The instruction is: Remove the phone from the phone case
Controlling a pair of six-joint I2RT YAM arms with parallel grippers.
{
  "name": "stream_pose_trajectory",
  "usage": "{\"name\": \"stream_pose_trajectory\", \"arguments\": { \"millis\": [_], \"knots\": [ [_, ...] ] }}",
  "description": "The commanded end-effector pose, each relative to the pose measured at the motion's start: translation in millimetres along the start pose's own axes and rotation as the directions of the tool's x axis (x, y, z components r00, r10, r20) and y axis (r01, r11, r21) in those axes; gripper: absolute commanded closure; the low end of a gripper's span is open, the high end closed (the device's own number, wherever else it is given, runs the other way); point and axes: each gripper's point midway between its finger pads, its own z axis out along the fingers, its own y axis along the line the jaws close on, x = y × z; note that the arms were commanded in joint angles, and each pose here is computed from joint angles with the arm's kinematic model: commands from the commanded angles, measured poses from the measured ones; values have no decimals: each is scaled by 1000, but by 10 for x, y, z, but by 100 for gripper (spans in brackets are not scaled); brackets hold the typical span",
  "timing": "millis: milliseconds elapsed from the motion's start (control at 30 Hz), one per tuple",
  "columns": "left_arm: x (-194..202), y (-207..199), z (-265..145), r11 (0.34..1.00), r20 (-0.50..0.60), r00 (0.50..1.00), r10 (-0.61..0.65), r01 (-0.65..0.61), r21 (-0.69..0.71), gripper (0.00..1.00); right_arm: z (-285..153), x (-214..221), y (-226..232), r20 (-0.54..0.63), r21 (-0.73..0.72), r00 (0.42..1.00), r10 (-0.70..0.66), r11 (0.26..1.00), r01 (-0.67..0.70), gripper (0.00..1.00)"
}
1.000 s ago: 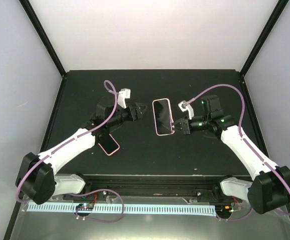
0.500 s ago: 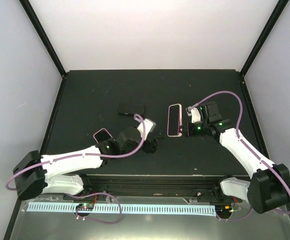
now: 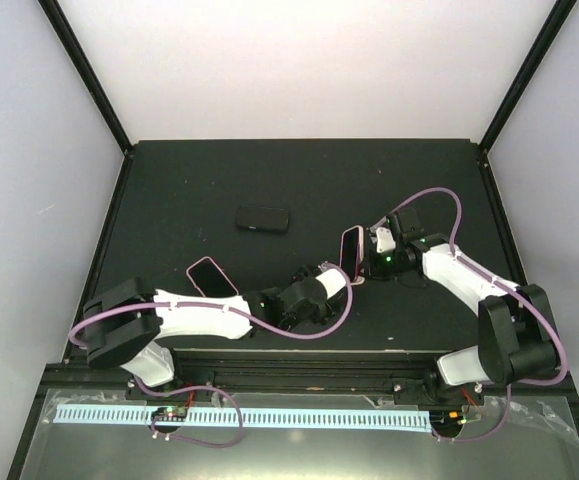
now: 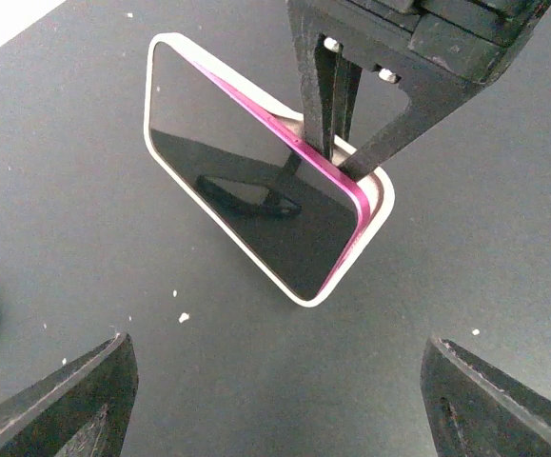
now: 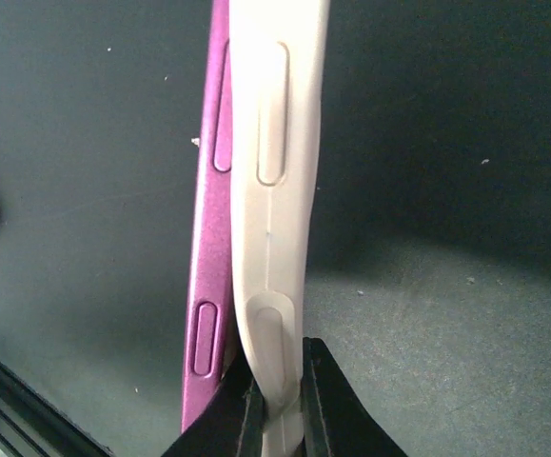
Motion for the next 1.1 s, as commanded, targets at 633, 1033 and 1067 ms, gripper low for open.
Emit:
{"name": "stream_pose_trajectory", "arguments": {
  "millis": [633, 1033, 1067],
  "knots": [
    [-293, -1, 592, 991, 74, 995, 61, -52, -121, 19, 230, -129, -278, -78, 100, 981, 176, 981, -168, 99],
    [-268, 80, 813, 982, 59, 992, 109, -99, -163, 26, 256, -155, -175, -119, 49, 976, 182, 983, -178, 99],
    [-268, 99, 826, 981, 61, 992, 107, -96, -167, 26, 249, -154, -166, -117, 46, 977, 180, 983, -176, 99]
  ]
}}
